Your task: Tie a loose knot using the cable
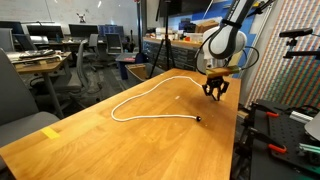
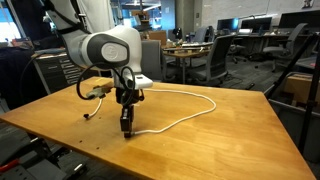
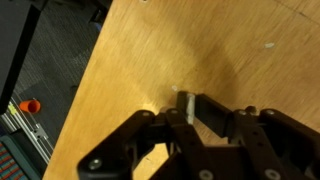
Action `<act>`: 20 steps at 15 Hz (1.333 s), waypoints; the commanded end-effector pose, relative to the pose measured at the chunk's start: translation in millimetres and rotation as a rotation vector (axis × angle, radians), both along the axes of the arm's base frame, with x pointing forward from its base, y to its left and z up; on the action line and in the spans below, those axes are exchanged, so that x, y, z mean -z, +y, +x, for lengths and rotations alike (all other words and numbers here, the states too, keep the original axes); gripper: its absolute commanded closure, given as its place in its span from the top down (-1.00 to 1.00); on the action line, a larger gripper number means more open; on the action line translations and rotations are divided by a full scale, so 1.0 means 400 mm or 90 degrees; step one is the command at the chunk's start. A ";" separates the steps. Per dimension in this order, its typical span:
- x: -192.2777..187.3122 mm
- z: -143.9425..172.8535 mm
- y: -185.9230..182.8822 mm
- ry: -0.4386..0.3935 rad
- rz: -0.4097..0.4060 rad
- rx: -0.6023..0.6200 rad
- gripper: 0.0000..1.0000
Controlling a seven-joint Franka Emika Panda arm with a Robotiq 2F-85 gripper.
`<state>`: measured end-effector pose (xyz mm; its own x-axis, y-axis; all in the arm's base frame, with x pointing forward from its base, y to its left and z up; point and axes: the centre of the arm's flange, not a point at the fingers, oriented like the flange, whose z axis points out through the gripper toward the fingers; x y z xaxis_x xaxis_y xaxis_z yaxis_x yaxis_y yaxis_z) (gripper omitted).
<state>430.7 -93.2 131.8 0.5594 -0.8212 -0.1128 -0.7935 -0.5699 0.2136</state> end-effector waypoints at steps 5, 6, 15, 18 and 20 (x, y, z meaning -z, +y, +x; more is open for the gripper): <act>-0.063 0.027 0.034 -0.045 0.009 -0.053 -0.94; -0.098 0.033 0.062 -0.063 0.005 -0.072 -0.94; -0.348 0.089 0.557 -0.233 -0.095 -0.347 -0.94; -0.317 0.097 0.772 -0.220 -0.139 -0.409 -0.94; -0.257 0.097 0.840 -0.173 -0.171 -0.410 -0.94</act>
<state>449.2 200.4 265.3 0.9093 -0.3148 0.2722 -0.3652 -0.9172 0.1592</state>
